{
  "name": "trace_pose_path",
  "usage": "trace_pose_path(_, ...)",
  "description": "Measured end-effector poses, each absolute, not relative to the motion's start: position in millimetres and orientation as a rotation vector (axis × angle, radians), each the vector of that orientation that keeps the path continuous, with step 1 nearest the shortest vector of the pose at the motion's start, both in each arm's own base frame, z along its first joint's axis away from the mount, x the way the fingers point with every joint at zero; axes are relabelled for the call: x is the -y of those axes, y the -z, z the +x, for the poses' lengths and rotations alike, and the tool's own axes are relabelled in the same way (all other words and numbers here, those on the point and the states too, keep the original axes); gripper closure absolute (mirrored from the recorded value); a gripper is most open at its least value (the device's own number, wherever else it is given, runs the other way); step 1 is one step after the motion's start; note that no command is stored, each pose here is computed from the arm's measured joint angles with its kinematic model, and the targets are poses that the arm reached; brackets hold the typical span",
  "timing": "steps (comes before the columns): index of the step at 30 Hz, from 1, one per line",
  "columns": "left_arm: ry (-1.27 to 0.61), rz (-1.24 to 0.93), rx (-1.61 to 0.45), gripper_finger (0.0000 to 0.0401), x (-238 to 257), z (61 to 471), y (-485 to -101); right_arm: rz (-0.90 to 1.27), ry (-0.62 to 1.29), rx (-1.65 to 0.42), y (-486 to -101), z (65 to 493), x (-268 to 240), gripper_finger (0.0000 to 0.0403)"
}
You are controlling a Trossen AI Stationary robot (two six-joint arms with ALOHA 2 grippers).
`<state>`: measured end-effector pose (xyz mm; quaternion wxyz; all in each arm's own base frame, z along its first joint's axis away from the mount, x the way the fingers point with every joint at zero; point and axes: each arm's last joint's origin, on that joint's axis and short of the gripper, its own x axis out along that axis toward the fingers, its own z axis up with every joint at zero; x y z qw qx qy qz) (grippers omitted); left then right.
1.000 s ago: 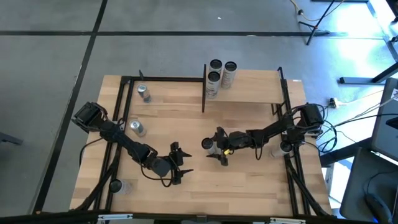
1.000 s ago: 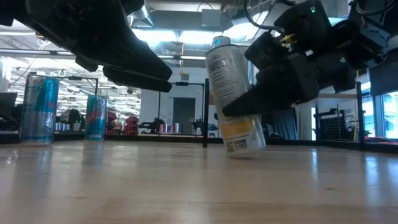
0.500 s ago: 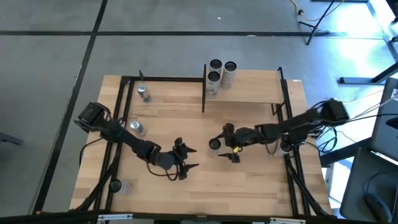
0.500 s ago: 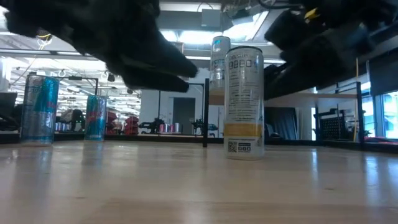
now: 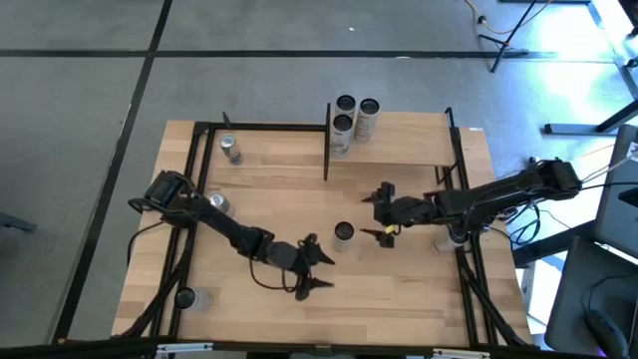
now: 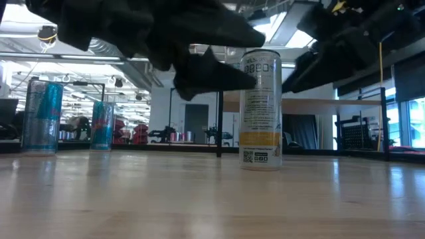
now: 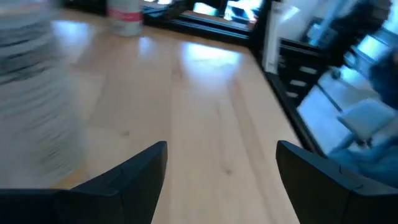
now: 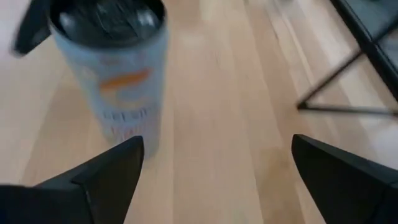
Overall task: Place canned beverage on shelf
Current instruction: Put the white yellow soda can aligned with the other white yellow soda can on the shelf
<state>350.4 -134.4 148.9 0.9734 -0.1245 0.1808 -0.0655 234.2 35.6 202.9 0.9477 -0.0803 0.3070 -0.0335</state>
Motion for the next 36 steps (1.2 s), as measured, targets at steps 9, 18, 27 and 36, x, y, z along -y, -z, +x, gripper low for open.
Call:
trace_pose_path(9, 0.09, -0.153, -0.356, 0.0115, 125.6, 371.9, -140.5, -0.191, 0.055, -0.487, -187.9, 262.8, -41.0, 0.0008)
trace_pose_path(18, 0.062, -0.143, -0.387, 0.0115, 124.6, 370.8, -137.1, -0.207, 0.098, -0.495, -184.0, 265.0, -40.2, 0.0008)
trace_pose_path(27, 0.032, -0.128, -0.395, 0.0115, 131.0, 367.1, -137.1, -0.186, 0.136, -0.433, -180.6, 274.8, -36.7, 0.0008)
trace_pose_path(36, -0.003, -0.128, -0.434, 0.0115, 131.8, 364.4, -133.7, -0.177, 0.15, -0.402, -173.7, 283.2, -33.7, 0.0008)
